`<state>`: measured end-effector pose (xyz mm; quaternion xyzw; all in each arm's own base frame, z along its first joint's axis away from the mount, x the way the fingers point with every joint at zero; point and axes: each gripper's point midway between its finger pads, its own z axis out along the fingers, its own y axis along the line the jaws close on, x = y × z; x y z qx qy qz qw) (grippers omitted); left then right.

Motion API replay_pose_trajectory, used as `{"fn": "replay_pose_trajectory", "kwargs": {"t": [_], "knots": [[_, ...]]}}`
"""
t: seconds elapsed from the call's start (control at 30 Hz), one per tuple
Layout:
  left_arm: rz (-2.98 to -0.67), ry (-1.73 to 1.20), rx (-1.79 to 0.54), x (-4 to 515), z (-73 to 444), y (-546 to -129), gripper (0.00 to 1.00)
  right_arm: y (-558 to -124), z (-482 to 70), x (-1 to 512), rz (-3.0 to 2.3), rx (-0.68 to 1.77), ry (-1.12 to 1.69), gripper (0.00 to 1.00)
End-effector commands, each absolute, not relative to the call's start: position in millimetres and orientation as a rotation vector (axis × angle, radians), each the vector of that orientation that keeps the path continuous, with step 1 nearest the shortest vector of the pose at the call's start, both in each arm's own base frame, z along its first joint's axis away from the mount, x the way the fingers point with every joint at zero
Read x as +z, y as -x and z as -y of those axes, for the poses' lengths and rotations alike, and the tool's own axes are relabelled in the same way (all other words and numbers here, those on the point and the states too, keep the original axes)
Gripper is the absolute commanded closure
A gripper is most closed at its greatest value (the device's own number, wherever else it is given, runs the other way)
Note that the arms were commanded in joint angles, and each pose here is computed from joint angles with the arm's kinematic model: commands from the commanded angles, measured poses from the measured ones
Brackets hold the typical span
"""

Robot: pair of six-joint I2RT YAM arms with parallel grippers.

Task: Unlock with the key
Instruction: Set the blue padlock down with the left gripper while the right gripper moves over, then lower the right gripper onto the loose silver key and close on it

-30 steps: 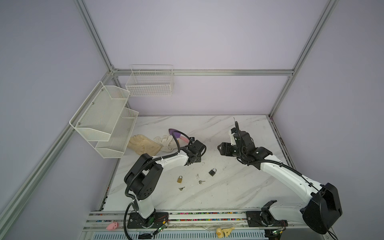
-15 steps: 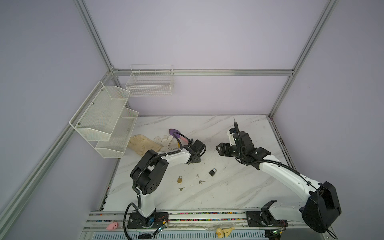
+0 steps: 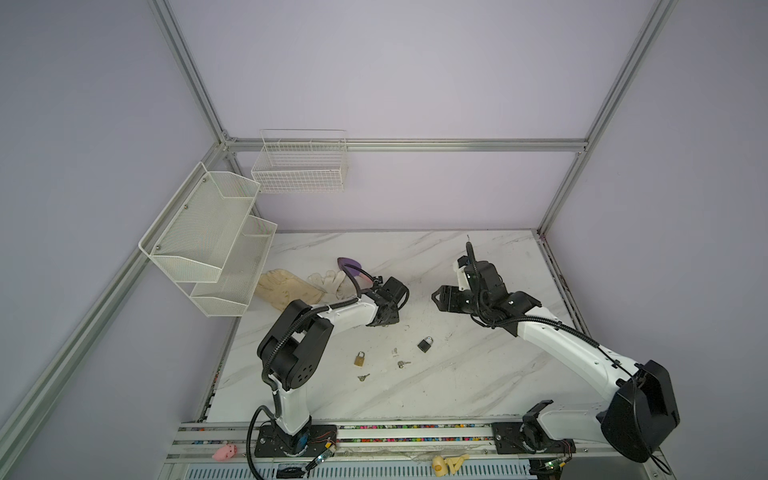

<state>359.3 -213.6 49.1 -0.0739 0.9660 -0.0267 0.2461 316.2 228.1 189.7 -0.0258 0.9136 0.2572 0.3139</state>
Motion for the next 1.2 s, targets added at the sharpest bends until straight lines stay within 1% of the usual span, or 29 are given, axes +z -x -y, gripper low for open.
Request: {"fn": "replay_pose_trajectory", "kwargs": {"t": [0.0,0.23,0.27,0.33,0.4,0.57,0.63,0.73,0.93,1.03,1.17], "knots": [[-2.519,0.237,-0.223,108,220,-369,0.55,-311,-230,193,-2.429,0.608,0.095,0.31],[-2.296,0.212,-0.458,180,208,-346,0.49,-277,-262,185,-2.48,0.523,0.183,0.32],[-2.27,0.206,-0.474,187,206,-344,0.49,-271,-265,184,-2.489,0.516,0.183,0.32],[-2.246,0.191,-0.503,198,201,-336,0.49,-261,-270,165,-2.532,0.478,0.168,0.34],[-2.247,0.179,-0.526,204,197,-327,0.49,-247,-277,158,-2.538,0.512,0.147,0.37],[-2.234,0.15,-0.588,207,189,-303,0.47,-206,-302,141,-2.558,0.566,0.098,0.38],[-2.231,0.148,-0.623,205,187,-293,0.47,-190,-315,129,-2.585,0.595,0.09,0.41],[-2.221,0.176,-0.645,201,180,-284,0.46,-172,-332,114,-2.606,0.582,0.085,0.41],[-2.203,0.228,-0.647,202,166,-271,0.45,-163,-344,87,-2.631,0.619,-0.003,0.48],[-2.198,0.231,-0.649,204,164,-270,0.44,-160,-345,80,-2.646,0.645,-0.028,0.48],[-2.198,0.249,-0.645,203,163,-270,0.44,-165,-341,74,-2.642,0.619,-0.043,0.48]]}}
